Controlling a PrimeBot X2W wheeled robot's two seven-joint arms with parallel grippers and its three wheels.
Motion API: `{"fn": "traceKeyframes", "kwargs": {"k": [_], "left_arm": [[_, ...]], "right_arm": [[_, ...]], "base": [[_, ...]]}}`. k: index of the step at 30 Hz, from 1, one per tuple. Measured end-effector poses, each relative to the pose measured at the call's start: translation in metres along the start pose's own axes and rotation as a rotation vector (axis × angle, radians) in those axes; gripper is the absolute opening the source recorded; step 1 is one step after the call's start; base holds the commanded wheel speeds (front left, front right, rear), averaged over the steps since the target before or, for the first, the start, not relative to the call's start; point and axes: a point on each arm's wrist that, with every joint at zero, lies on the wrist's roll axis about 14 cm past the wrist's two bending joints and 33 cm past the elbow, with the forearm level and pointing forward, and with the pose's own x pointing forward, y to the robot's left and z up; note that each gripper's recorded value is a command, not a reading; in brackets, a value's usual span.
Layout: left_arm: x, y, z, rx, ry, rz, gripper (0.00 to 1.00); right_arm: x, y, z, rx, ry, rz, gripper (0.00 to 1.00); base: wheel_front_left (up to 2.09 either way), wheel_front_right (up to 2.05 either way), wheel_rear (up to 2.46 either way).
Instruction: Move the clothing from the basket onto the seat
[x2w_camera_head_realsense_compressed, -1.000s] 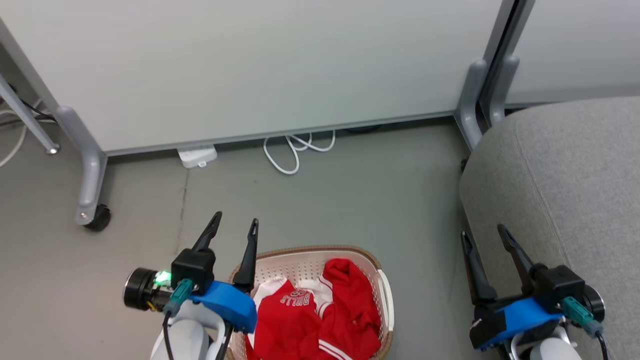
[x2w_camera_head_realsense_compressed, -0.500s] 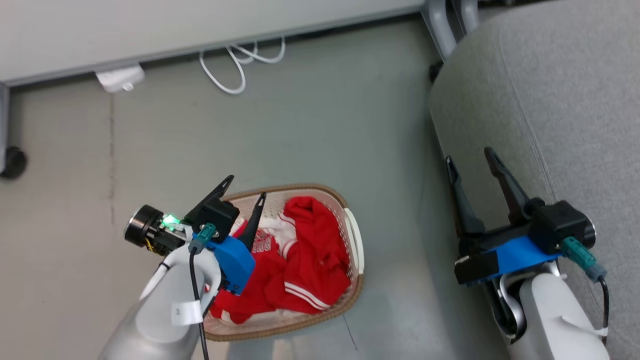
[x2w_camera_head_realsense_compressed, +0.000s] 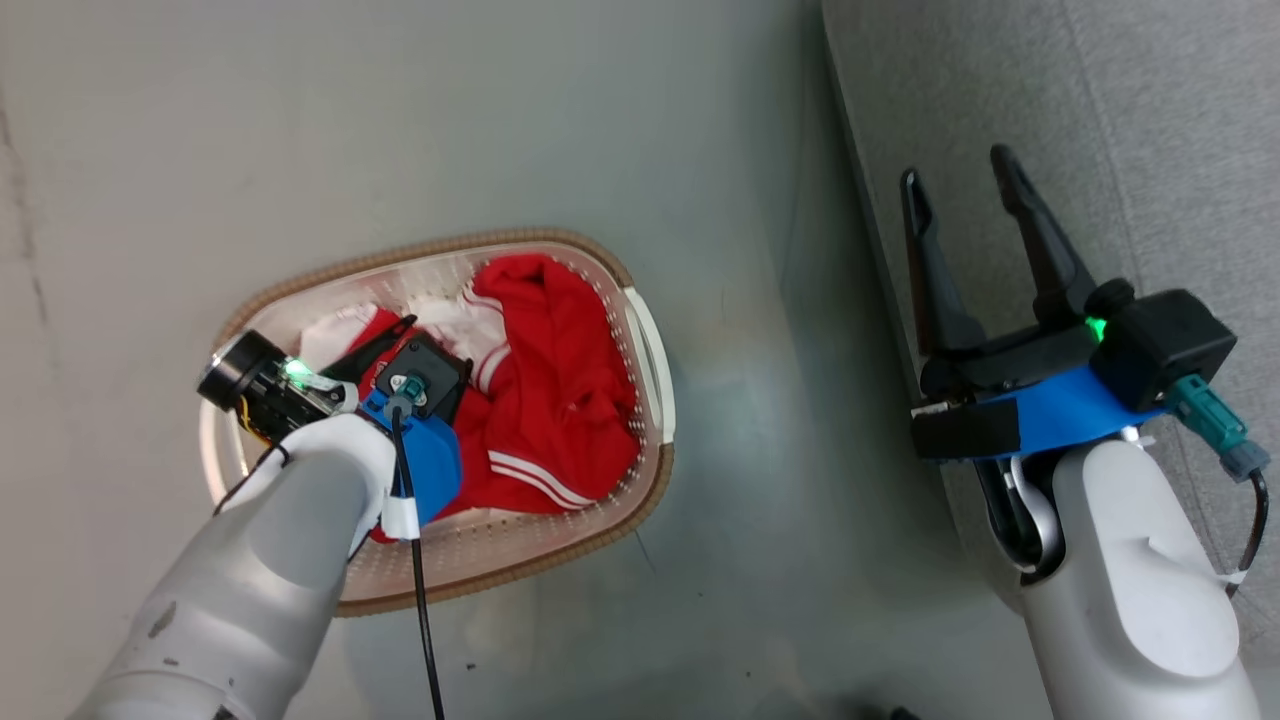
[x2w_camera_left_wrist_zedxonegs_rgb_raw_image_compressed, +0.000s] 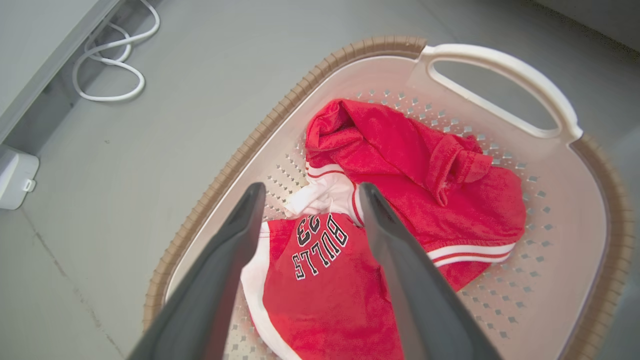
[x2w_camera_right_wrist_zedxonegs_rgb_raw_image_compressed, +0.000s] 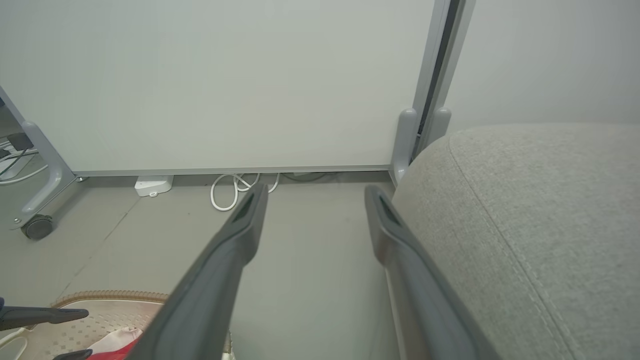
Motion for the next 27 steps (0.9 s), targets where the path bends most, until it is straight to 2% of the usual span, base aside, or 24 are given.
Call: {"fn": "traceKeyframes", "kwargs": {"k": [10,21,27], "left_arm": [[0.043,-0.012,-0.077,0.084,0.250,-0.132,1.00],[0.070,-0.007,-0.146,0.152,0.449,-0.198,1.00],[0.084,-0.011,-0.166,0.172,0.508,-0.226,1.00]], "right_arm": [[0.026,-0.008,-0.049,-0.023,0.073,0.001,1.00],[0.034,-0.018,-0.091,-0.034,0.137,-0.011,1.00],[0.031,-0.022,-0.107,-0.045,0.166,-0.016,1.00]], "base": [[0.00,0.00,0.00],[0.00,0.00,0.00],[0.00,0.00,0.00]]}}
